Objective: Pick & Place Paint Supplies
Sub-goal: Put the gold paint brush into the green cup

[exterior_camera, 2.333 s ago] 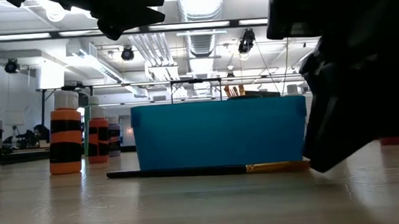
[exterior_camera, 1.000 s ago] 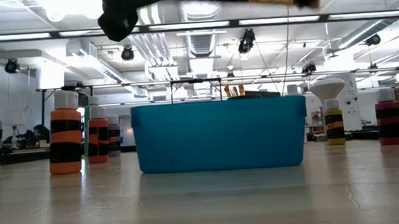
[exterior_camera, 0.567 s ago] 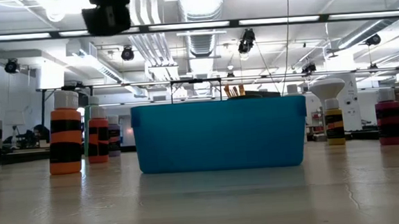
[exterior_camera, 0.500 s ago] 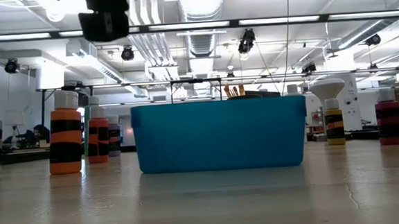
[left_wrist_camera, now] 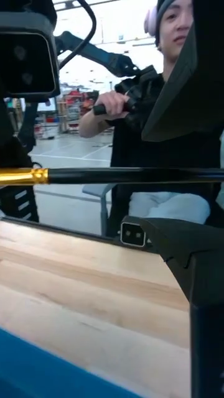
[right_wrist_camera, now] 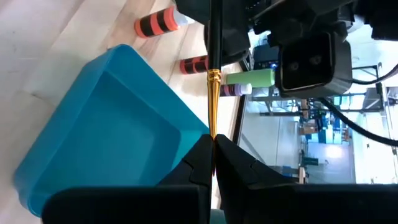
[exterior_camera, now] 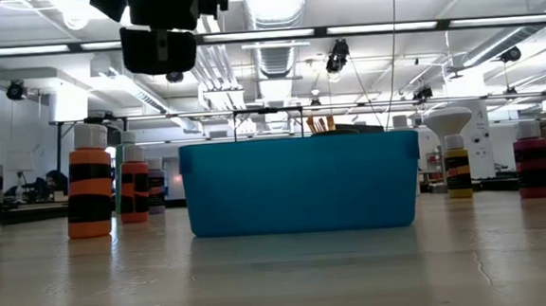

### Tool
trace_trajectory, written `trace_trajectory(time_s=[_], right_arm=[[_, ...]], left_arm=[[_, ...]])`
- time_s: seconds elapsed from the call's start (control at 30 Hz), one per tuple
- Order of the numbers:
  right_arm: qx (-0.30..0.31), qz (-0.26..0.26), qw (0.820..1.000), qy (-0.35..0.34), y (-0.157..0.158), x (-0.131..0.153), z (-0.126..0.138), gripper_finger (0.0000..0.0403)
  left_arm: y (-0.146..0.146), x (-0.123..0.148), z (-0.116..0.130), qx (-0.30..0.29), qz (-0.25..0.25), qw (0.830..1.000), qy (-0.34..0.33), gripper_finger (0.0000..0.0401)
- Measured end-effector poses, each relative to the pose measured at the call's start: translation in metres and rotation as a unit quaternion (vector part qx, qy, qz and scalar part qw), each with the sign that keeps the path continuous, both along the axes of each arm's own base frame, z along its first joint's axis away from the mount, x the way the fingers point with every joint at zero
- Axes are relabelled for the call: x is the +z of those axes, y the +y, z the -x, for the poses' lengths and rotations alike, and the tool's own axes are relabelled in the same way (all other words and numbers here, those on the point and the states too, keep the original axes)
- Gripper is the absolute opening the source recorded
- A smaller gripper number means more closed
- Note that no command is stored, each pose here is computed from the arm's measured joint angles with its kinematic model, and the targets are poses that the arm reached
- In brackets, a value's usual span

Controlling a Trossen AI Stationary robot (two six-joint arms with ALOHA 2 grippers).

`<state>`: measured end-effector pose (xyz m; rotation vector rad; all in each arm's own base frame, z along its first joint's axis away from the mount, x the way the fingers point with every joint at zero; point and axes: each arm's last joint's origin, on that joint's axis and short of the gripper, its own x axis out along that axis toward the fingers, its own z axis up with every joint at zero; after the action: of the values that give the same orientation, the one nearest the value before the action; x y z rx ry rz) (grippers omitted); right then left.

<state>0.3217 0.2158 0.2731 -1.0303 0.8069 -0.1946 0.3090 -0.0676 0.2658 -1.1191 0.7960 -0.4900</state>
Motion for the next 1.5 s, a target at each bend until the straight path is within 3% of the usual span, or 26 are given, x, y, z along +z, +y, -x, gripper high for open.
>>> trace_trajectory(time_s=[0.27,0.4,0.57,0.9,1.03,1.17,1.27,1.37,1.43,1.5], right_arm=[[0.0,0.003,1.0,0.003,-0.001,-0.001,0.0,0.0008],[0.001,0.005,1.0,0.004,-0.001,-0.002,0.0,0.0008],[0.001,0.005,1.0,0.004,-0.001,-0.002,0.0,0.0008],[0.0,0.026,1.0,0.002,-0.001,-0.001,0.001,0.0015],[-0.009,0.06,0.998,-0.023,0.005,0.012,0.008,0.0046],[-0.045,0.092,0.989,-0.104,0.015,0.037,0.026,0.0086],[-0.08,0.044,0.977,-0.191,0.018,0.059,0.045,0.0112],[-0.122,-0.076,0.95,-0.278,0.011,0.076,0.068,0.0128],[-0.146,-0.142,0.925,-0.322,0.004,0.078,0.083,0.0134],[-0.157,-0.174,0.906,-0.354,0.001,0.068,0.091,0.0136]], left_arm=[[-0.003,-0.003,-0.01,-0.036,0.003,0.999,-0.001,0.0201],[-0.003,-0.004,-0.009,-0.04,0.005,0.999,0.0,0.0138],[-0.003,-0.004,-0.008,-0.044,0.006,0.999,0.001,0.0027],[-0.002,-0.005,-0.008,-0.05,-0.004,0.999,-0.008,0.0021],[-0.003,-0.003,-0.008,-0.056,-0.014,0.998,-0.029,0.0021],[-0.002,-0.006,-0.008,-0.057,-0.029,0.997,-0.033,0.0021],[-0.002,-0.005,-0.008,-0.052,-0.054,0.996,-0.056,0.0021],[0.0,-0.006,-0.01,-0.035,-0.105,0.989,-0.093,0.0021],[0.001,-0.003,-0.011,-0.015,-0.164,0.977,-0.134,0.0021],[0.002,0.002,-0.014,0.014,-0.241,0.953,-0.184,0.0021]])
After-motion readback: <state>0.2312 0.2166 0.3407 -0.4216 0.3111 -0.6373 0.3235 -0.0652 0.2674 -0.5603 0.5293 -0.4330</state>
